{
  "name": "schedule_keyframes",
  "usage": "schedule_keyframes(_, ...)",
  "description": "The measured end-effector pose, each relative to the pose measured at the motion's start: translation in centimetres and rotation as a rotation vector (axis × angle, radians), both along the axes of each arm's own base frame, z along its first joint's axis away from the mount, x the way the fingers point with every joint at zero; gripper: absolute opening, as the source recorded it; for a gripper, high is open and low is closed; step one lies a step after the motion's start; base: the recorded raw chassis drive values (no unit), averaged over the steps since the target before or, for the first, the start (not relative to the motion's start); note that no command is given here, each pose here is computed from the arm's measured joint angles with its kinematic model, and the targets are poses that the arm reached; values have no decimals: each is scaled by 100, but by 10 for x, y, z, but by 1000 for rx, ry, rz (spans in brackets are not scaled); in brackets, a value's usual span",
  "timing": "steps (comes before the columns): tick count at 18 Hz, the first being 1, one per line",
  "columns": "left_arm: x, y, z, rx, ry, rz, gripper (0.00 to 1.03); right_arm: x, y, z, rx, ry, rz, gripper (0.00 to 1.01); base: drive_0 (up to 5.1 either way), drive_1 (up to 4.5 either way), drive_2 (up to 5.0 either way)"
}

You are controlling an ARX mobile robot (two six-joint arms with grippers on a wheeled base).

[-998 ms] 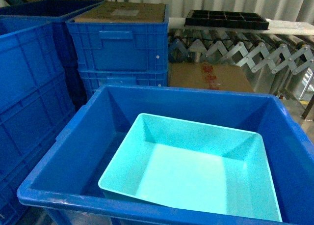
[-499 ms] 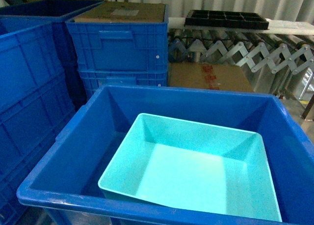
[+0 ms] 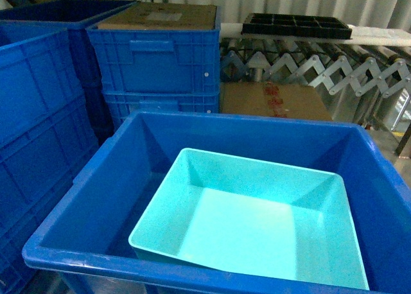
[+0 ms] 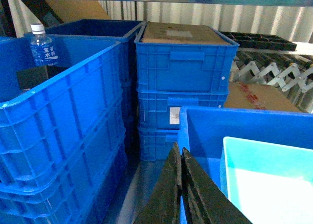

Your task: Stack blue boxes stably on right

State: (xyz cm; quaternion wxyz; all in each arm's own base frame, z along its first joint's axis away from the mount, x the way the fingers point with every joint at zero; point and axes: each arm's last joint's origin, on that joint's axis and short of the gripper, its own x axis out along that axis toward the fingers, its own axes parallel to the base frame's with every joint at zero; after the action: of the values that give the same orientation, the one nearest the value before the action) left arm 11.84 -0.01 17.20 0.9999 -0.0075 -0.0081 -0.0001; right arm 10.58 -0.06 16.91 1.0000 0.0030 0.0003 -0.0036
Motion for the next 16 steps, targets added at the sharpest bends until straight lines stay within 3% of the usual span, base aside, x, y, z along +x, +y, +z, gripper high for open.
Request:
schedule_keyframes(1, -1, 0, 0, 0, -3, 1, 2, -5, 0, -5, 0, 39, 2, 2, 0, 0, 0)
schedule_keyframes(2, -3, 0, 0, 0, -2, 1, 2, -9, 0, 0, 0, -19, 2, 2, 0, 0, 0)
schedule_keyframes(10, -11, 0, -1, 0, 1, 0, 2, -9, 0, -2, 0, -5, 3, 2, 0, 0, 0)
schedule_keyframes(12, -19, 0, -7, 0, 53, -1, 2, -9, 0, -2, 0, -5, 3, 2, 0, 0, 0)
schedule_keyframes(13, -21, 0, -3, 1, 1, -1, 2, -9, 0, -2, 0, -5, 3, 2, 0, 0, 0)
schedule_keyframes(16, -21, 0, -4, 1, 17, 2, 2, -9, 0, -1, 0, -6, 3, 2, 0, 0, 0)
